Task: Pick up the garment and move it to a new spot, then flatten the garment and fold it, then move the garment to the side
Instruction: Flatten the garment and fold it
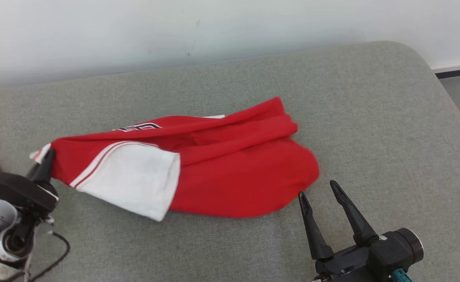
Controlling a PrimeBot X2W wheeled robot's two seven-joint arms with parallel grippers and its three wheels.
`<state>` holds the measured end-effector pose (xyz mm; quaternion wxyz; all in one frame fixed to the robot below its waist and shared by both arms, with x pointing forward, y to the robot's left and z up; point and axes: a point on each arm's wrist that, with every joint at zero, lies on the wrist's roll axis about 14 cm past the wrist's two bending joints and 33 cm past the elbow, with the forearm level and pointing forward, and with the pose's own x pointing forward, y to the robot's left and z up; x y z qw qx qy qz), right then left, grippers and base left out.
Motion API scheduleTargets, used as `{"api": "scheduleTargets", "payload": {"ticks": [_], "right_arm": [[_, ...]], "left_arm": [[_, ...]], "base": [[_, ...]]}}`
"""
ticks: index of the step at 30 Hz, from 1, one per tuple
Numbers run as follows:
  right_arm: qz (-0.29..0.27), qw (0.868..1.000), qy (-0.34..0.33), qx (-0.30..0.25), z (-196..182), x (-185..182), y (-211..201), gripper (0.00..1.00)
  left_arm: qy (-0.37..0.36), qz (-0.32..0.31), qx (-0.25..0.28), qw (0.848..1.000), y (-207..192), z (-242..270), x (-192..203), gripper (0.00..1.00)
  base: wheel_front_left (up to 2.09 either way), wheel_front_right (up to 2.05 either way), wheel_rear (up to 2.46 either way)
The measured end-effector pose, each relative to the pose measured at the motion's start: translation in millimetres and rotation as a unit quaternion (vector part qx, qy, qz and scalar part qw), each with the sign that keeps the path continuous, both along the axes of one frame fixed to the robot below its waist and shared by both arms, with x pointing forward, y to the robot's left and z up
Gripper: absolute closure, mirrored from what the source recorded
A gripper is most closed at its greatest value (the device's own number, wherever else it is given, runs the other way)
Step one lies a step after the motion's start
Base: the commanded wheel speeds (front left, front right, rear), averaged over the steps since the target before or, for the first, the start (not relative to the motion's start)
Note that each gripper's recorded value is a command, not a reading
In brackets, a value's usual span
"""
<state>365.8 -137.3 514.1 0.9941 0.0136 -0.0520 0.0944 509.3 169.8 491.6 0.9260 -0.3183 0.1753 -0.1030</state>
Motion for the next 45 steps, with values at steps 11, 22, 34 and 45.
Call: {"api": "scheduleTargets", "payload": {"ticks": [11,22,34,45], "right_arm": [[-0.002,1.000,-0.005,0.003,4,-3,-1,0.00],[0.008,1.000,-0.008,0.012,6,-4,6,0.00],[0.008,0.998,0.063,0.016,-39,18,4,0.00],[0.014,0.994,0.108,-0.013,-66,65,9,0.00]], "left_arm": [[-0.071,0.069,0.050,0.994,32,11,14,0.00],[-0.062,0.083,-0.028,0.994,-17,-22,-53,0.00],[-0.088,0.079,-0.011,0.993,-34,-22,-98,0.00],[-0.164,0.093,0.112,0.976,-19,2,-144,0.00]], "base": [[0.00,0.00,0.00],[0.00,0.00,0.00],[0.00,0.00,0.00],[0.00,0.00,0.00]]}}
